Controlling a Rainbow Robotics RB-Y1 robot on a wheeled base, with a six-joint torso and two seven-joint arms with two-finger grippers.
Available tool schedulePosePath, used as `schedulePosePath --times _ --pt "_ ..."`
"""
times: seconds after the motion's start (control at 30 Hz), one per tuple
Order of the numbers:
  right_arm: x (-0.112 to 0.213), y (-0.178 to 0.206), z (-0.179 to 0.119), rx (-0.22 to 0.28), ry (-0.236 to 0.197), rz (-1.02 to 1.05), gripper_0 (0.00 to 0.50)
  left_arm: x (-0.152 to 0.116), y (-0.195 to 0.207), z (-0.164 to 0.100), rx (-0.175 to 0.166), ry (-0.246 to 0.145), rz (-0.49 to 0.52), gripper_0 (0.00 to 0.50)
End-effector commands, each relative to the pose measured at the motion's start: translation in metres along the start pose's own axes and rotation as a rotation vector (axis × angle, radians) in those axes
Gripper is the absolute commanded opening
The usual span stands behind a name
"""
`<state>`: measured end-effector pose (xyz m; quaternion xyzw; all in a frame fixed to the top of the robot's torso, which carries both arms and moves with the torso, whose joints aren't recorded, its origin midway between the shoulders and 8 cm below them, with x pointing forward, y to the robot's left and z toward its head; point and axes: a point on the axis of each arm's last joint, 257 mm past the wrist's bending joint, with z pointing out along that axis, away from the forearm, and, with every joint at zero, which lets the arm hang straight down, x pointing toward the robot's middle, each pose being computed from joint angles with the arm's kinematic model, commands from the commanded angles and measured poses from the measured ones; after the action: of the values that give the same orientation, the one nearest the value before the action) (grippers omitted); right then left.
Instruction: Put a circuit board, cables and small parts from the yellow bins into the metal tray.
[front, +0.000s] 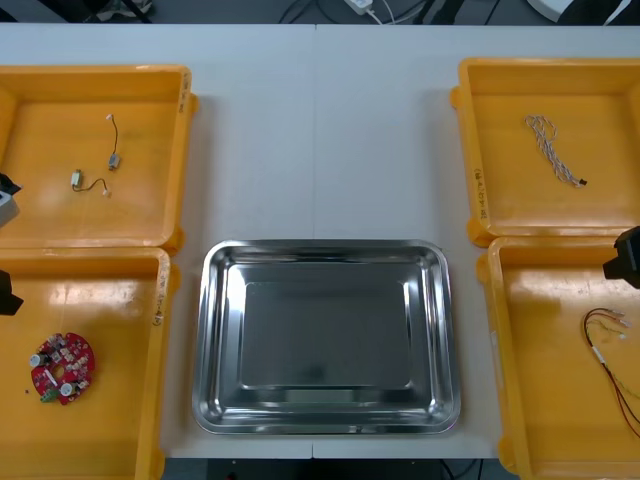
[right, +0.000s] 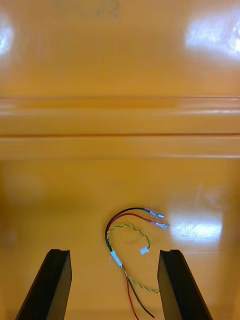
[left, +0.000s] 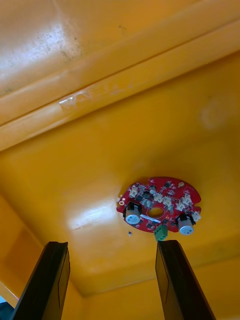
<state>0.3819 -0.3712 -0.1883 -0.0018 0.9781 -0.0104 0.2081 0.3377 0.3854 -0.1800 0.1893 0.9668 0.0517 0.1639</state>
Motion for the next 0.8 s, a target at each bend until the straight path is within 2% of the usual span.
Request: schedulePosePath --times 0.03,0.37,0.53,0.8 --pt "0.017 0.005 0.004 -0.02 -0.007 -0.075 0.5 0.007 0.007 -0.012 -0.047 -0.03 0.032 0.5" --pt "0.041 0.008 0.026 -0.066 -0.029 -0.072 0.5 0.01 -0.01 -0.01 -0.038 -0.101 0.101 0.5" --pt "0.056 0.006 0.035 -0.075 -0.019 -0.074 0.5 0.012 -0.019 -0.011 -0.033 -0.142 0.151 0.5" --pt "0.076 0.005 0.047 -0.082 0.0 -0.086 0.5 0.022 -0.019 -0.004 -0.038 -0.182 0.245 0.5"
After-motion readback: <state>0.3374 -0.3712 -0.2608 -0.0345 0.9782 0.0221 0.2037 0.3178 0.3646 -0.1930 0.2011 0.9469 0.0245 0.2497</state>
